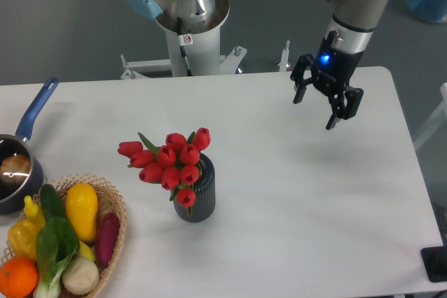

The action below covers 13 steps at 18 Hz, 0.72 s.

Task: Pick up the flowers from the vase
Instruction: 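Open the gripper wide above the table beside the tulip vase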

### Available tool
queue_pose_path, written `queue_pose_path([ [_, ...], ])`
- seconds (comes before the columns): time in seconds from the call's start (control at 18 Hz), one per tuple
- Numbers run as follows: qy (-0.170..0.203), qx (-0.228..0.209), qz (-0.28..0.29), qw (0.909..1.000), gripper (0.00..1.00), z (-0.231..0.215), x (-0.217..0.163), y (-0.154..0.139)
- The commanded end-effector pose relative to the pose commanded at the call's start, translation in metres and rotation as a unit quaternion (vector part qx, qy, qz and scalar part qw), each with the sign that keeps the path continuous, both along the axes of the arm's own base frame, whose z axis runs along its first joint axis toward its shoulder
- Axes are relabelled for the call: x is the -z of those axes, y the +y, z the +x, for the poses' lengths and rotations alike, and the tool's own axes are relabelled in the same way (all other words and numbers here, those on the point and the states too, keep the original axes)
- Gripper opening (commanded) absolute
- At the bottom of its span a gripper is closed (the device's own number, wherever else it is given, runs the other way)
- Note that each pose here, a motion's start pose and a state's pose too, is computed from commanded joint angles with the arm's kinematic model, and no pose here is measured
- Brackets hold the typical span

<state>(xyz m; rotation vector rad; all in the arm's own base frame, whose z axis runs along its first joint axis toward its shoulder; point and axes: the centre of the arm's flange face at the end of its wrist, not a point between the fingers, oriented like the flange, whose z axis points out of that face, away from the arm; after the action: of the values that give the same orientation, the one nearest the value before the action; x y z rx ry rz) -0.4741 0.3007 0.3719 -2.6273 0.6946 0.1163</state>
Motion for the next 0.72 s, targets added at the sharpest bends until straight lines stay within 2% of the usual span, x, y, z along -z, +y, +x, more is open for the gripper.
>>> queue_pose_path([
  [0.22, -0.003, 0.003, 0.003, 1.0000, 1.00, 0.002, 0.001, 0.003],
  [0.44, -0.005, 0.019, 0.008, 0.9998, 1.00, 0.013, 0.001, 0.019],
  [0.72, -0.012, 0.017, 0.008, 0.9998, 1.00, 0.013, 0.009, 0.015],
])
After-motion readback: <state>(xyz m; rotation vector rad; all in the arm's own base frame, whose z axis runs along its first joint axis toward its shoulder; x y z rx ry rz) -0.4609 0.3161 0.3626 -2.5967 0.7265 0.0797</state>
